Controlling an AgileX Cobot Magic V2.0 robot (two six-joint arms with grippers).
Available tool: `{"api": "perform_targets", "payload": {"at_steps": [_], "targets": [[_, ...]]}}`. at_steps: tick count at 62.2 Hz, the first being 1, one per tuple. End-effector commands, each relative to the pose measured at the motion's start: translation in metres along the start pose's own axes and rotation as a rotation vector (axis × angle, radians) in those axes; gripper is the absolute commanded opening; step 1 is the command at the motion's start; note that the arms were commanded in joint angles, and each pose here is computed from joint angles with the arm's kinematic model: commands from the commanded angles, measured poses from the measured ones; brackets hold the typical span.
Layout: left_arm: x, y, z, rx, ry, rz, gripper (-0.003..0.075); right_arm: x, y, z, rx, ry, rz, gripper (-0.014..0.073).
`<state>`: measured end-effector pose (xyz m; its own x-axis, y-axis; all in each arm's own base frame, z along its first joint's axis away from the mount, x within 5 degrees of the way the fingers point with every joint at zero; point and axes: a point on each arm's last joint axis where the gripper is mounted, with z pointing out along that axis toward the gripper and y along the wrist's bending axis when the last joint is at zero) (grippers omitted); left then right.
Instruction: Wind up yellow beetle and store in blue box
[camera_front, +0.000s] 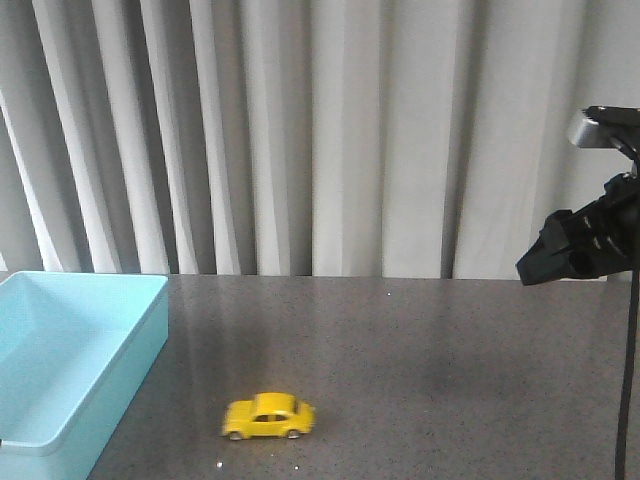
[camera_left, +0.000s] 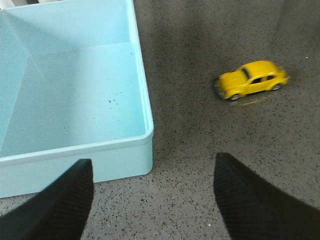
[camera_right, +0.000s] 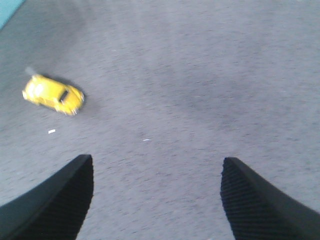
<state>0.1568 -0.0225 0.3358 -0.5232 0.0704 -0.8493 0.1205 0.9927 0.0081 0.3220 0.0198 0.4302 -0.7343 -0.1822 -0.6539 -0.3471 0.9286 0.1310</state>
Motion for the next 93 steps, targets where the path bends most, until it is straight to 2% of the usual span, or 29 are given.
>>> {"api": "perform_targets", "payload": {"at_steps": [1, 8, 28, 48, 60, 71, 79, 85, 93], "targets": [[-0.016, -0.002, -0.006, 0.016, -0.11, -0.004, 0.0503, 0.008, 0.02, -0.025, 0.045, -0.146, -0.016, 0.0515], [-0.016, -0.002, -0.006, 0.016, -0.11, -0.004, 0.0503, 0.036, 0.029, -0.029, 0.087, -0.18, -0.008, 0.0515], [-0.016, -0.002, -0.006, 0.016, -0.11, -0.004, 0.0503, 0.134, 0.037, -0.029, 0.173, -0.122, 0.032, 0.0515], [-0.016, -0.002, -0.006, 0.016, -0.111, -0.004, 0.0503, 0.197, 0.045, -0.039, 0.232, -0.19, 0.108, 0.0515], [-0.017, -0.002, -0.006, 0.016, -0.114, -0.004, 0.0503, 0.214, 0.049, -0.043, 0.233, -0.201, 0.101, 0.0515], [-0.022, -0.003, -0.007, 0.026, -0.17, -0.008, 0.0503, 0.22, 0.052, -0.044, 0.218, -0.163, 0.109, 0.0515], [-0.029, -0.003, -0.006, 0.015, -0.184, 0.109, 0.0503, 0.221, 0.052, -0.044, 0.217, -0.153, 0.11, 0.0515], [-0.041, -0.004, 0.004, 0.012, -0.131, 0.235, 0.0503, 0.221, 0.052, -0.044, 0.217, -0.152, 0.11, 0.0515], [-0.057, -0.008, 0.027, 0.051, -0.024, 0.319, 0.0503, 0.221, 0.052, -0.044, 0.217, -0.152, 0.11, 0.0515]]}}
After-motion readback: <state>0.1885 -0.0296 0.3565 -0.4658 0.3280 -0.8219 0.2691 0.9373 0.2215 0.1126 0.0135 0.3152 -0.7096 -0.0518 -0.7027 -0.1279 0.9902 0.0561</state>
